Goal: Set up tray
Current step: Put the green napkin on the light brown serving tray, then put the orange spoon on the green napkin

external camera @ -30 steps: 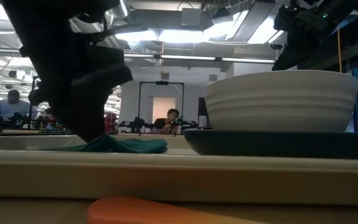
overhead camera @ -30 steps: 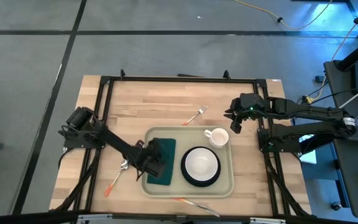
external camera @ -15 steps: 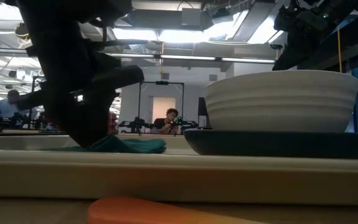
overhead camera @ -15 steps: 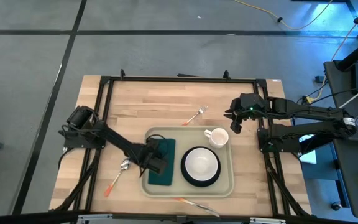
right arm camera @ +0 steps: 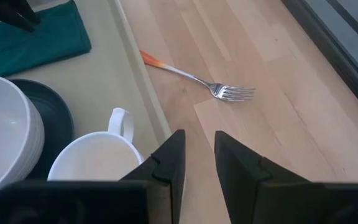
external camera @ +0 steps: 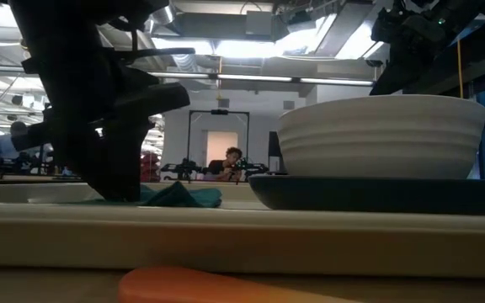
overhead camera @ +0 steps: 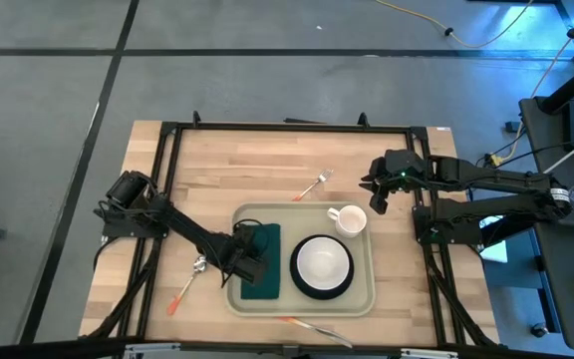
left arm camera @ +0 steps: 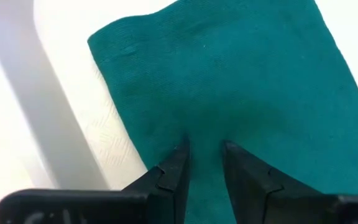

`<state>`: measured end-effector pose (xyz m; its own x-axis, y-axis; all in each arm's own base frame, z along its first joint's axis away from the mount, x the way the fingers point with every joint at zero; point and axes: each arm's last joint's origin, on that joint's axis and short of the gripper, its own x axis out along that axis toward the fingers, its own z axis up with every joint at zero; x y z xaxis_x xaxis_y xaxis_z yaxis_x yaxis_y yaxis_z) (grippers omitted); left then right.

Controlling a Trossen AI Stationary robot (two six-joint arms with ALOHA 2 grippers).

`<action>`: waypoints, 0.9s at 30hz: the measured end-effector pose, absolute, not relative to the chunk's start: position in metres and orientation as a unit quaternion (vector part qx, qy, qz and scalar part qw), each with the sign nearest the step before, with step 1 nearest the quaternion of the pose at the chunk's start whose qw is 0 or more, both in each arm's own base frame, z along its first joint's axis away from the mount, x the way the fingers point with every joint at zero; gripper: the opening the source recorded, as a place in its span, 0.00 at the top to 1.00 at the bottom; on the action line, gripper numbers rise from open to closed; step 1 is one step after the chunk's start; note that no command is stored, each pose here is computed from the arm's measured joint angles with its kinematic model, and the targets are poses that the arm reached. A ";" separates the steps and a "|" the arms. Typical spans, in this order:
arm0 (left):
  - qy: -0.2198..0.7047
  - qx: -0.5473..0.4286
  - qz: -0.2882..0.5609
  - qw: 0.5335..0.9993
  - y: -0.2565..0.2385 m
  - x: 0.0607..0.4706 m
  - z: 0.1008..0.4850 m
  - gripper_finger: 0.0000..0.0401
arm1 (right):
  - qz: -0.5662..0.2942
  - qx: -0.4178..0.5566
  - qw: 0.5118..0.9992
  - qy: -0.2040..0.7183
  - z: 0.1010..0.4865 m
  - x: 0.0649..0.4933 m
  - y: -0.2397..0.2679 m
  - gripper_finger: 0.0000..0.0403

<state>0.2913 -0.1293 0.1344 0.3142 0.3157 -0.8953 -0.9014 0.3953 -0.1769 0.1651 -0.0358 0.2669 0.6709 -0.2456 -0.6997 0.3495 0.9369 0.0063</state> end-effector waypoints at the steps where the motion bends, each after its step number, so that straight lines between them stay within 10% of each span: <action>1: 0.410 -0.356 0.418 0.728 -0.129 0.291 0.134 0.78 | -0.163 0.070 0.911 0.371 0.267 0.165 -0.036 0.78; 27: 0.378 -0.300 0.394 0.782 -0.120 0.286 0.167 0.74 | -0.164 0.071 0.911 0.372 0.267 0.165 -0.036 0.78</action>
<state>0.2861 -0.1196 0.1666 0.4036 0.3902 -0.8275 -0.8436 0.5089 -0.1715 0.1650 -0.0358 0.2669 0.6703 -0.2457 -0.7003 0.3507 0.9364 0.0072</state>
